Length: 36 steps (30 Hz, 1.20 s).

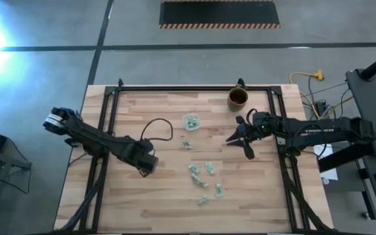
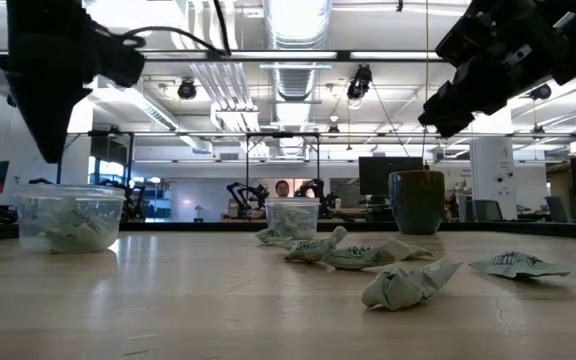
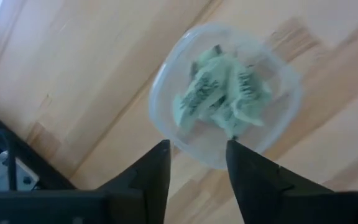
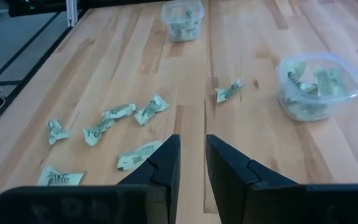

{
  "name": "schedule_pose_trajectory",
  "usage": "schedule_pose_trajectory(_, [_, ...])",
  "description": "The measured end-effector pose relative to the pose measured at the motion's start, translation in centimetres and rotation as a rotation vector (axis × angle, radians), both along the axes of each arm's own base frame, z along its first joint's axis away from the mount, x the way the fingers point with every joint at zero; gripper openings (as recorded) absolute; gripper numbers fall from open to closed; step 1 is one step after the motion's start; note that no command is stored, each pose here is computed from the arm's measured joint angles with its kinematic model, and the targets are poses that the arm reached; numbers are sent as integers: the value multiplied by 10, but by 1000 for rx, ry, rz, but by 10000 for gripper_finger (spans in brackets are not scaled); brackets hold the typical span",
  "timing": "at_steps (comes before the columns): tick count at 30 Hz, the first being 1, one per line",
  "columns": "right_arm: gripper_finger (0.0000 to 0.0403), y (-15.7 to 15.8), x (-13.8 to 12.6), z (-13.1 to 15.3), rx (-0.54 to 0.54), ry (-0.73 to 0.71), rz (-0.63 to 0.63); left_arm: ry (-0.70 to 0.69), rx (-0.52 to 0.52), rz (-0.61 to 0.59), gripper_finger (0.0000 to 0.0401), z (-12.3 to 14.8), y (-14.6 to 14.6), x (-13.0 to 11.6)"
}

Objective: Pick and place Stevia / Truvia into bins
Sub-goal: Put the stevia packet into the top transparent container

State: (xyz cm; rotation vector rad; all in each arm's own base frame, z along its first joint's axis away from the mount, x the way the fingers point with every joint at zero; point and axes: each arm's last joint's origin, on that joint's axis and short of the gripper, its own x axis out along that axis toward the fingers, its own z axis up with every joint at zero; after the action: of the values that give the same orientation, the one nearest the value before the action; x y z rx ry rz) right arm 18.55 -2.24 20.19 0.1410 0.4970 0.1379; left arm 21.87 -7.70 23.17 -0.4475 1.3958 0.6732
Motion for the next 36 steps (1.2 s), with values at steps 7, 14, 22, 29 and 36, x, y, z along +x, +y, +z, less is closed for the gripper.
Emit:
schedule_pose_trajectory(7, [68,3,-2,-5,63,11,78,-183,-21,-96,144,19,-2,6])
schedule_pose_trajectory(14, [68,4,1,2,112,-49,52,-307,86,-165,144,31,2,6])
schedule_pose_trajectory(22, [68,6,16,5,118,-126,-23,-313,168,-247,144,35,5,4])
schedule_pose_trajectory(29, [90,8,59,-4,122,-67,-11,-341,233,-328,144,45,9,-3])
schedule_pose_trajectory(36, [125,2,119,-14,115,-19,-49,-436,260,-348,144,62,19,-28])
